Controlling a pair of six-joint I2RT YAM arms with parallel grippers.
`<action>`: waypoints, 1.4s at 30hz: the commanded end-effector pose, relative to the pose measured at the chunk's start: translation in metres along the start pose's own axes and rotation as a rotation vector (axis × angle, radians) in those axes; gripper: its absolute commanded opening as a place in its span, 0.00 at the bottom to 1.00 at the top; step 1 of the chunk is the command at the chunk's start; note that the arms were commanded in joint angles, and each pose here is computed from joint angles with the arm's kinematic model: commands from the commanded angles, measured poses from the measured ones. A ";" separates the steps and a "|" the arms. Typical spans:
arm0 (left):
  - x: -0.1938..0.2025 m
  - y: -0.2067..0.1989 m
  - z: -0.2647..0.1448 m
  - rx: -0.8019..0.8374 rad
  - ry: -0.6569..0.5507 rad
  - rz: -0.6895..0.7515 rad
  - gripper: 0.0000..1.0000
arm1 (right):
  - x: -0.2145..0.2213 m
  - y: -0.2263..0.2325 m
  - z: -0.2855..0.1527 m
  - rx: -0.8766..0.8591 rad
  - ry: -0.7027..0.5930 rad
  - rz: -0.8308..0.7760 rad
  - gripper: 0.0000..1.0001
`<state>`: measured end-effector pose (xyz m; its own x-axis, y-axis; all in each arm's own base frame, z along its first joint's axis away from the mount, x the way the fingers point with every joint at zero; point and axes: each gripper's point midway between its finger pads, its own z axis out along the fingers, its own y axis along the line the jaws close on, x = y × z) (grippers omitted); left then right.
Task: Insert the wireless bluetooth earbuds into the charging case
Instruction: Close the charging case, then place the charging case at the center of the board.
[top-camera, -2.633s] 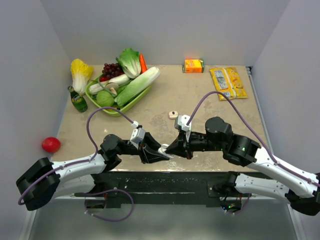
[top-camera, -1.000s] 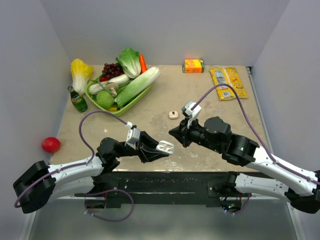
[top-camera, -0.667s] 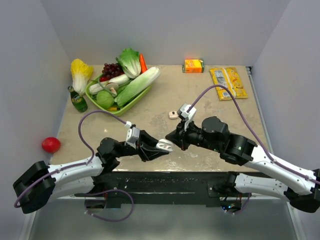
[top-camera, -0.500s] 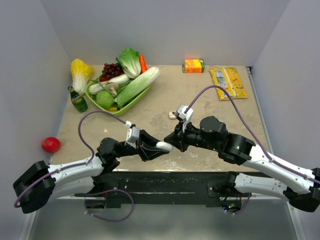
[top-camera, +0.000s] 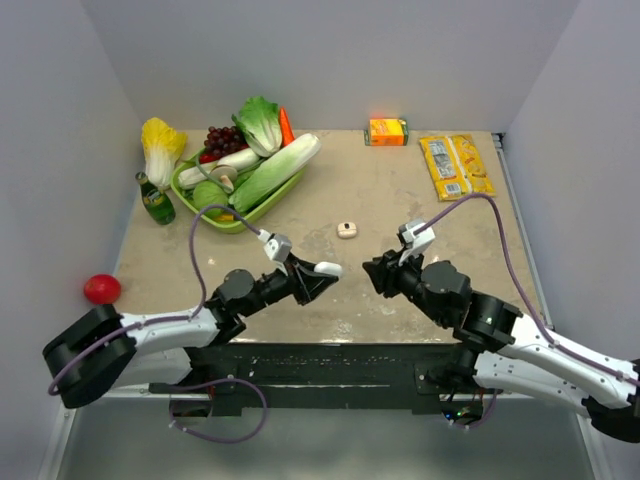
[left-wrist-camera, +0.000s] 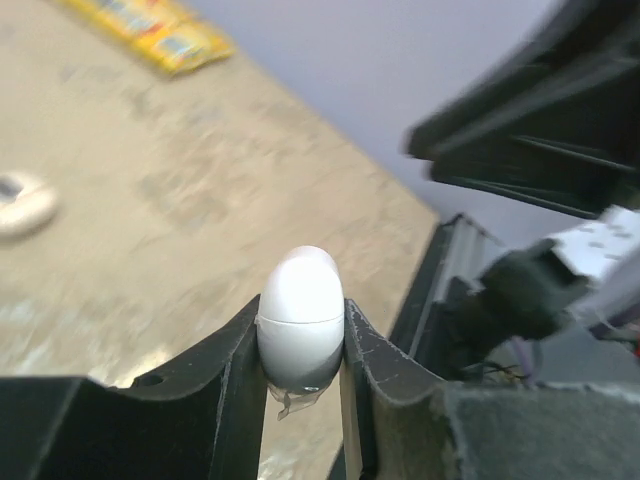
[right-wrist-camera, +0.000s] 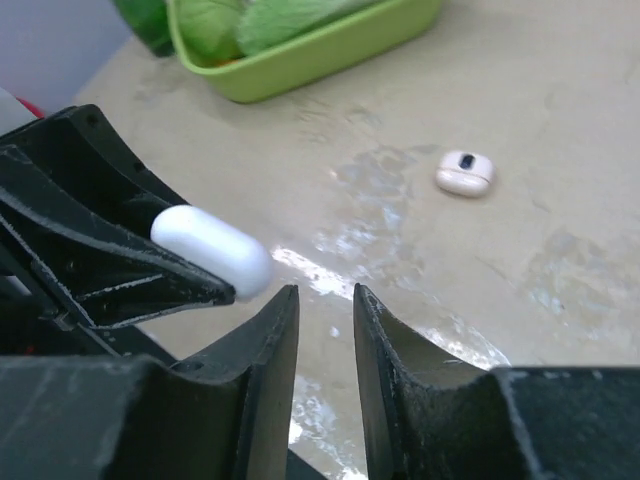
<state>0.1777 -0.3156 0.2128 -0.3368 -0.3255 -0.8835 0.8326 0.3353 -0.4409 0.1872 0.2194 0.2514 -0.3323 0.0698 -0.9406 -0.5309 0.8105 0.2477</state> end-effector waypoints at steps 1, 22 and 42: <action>0.046 0.087 0.003 -0.401 0.086 -0.192 0.00 | 0.019 -0.025 0.011 0.132 -0.039 0.064 0.34; 0.113 0.194 0.001 -0.669 0.314 -0.249 0.46 | 0.060 -0.030 0.017 0.128 0.043 0.044 0.43; 0.044 0.179 -0.074 -0.883 0.178 -0.228 1.00 | 0.057 -0.033 0.018 0.147 0.030 0.042 0.47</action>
<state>0.2815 -0.2097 0.0767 -0.5935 -0.3263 -0.7357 0.1454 0.8556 -0.4968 0.1932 0.2046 0.1729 -0.4051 0.0335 -0.9137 -0.4195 0.8811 0.2183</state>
